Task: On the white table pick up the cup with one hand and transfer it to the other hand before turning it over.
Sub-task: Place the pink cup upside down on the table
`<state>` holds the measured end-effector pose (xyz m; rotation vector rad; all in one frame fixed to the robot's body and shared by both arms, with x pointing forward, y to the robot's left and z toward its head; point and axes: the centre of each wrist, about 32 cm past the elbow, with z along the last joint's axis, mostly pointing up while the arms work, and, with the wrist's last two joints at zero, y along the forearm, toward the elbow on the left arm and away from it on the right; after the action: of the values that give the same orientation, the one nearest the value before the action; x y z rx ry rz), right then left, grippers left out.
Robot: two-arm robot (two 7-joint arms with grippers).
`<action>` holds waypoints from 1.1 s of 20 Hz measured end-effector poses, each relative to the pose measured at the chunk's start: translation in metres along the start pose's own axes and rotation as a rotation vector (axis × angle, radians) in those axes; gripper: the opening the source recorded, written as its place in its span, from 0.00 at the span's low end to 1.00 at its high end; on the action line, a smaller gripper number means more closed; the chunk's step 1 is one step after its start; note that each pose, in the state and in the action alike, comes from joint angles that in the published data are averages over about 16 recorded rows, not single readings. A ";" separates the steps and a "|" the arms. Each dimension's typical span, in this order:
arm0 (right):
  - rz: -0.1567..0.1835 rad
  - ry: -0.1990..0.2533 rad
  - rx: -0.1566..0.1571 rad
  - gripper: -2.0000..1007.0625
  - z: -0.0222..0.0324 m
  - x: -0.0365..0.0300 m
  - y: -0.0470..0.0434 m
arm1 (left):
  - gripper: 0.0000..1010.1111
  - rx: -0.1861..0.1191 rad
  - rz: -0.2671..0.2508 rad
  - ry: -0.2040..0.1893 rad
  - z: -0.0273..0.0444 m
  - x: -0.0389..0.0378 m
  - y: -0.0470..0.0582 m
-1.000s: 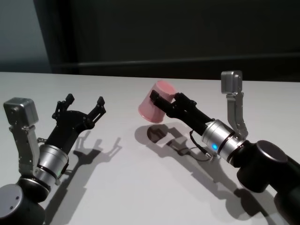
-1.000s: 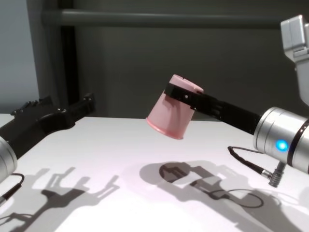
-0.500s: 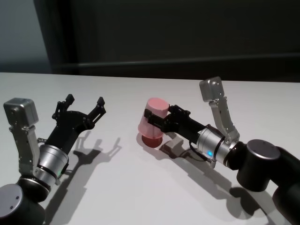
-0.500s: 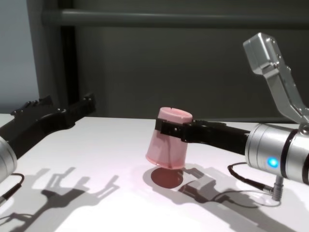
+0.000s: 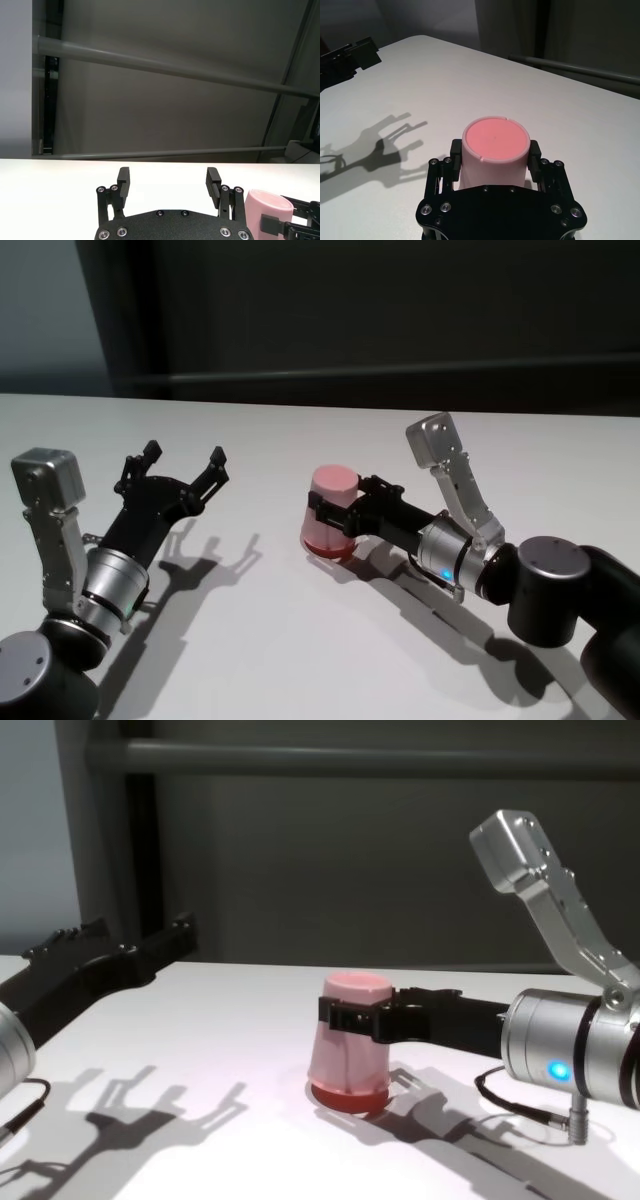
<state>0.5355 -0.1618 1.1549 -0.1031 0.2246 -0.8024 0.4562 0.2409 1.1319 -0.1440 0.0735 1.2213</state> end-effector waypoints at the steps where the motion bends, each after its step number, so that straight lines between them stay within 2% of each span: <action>1: 0.000 -0.006 -0.004 0.75 0.0002 0.0000 0.0004 | 0.99 0.000 0.000 0.000 0.0000 0.0000 0.000; 13: 0.004 -0.023 -0.003 0.75 0.0021 0.0001 0.0036 | 0.99 0.000 0.000 0.000 0.0000 0.0000 0.000; 22: 0.007 -0.018 -0.008 0.75 0.0007 -0.0001 0.0035 | 0.99 0.000 0.000 0.000 0.0000 0.0000 0.000</action>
<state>0.5381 -0.1593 1.1550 -0.1170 0.2105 -0.7939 0.4562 0.2409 1.1319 -0.1440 0.0735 1.2213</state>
